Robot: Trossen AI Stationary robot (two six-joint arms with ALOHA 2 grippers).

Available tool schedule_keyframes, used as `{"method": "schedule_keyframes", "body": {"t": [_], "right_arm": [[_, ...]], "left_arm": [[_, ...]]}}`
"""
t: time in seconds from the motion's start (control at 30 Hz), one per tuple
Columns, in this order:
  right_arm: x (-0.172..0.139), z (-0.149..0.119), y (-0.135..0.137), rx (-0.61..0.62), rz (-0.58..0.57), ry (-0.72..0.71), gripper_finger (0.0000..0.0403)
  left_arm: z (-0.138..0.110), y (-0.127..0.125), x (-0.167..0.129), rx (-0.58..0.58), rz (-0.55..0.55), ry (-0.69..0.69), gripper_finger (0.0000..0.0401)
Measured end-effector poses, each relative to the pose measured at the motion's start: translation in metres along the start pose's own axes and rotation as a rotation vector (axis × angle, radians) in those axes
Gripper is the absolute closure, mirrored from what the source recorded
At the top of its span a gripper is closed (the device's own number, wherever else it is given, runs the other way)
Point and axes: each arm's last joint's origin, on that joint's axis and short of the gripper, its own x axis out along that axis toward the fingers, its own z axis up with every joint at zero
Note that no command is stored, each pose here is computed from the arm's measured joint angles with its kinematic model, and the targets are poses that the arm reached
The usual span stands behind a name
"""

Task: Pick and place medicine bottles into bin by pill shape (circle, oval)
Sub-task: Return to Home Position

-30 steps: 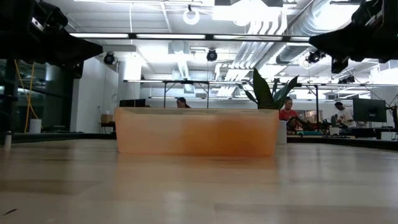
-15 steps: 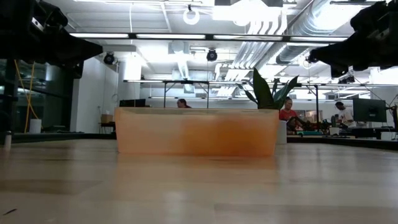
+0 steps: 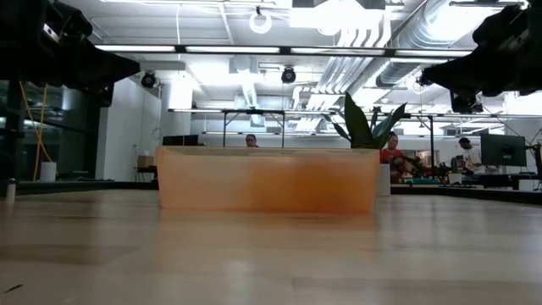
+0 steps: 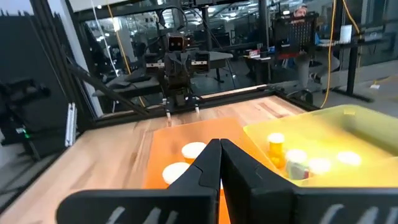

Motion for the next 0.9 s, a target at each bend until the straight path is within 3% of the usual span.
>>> {"method": "schedule_keyframes", "body": {"t": [0.2,0.9], "right_arm": [[0.0000,0.0000,0.0000,0.072,0.000,0.000,0.0402],[0.0000,0.0000,0.0000,0.066,-0.001,0.000,0.0402]], "left_arm": [[0.0000,0.0000,0.0000,0.000,0.000,0.000,0.0398],[0.0000,0.0000,0.0000,0.000,0.001,0.000,0.0398]]}}
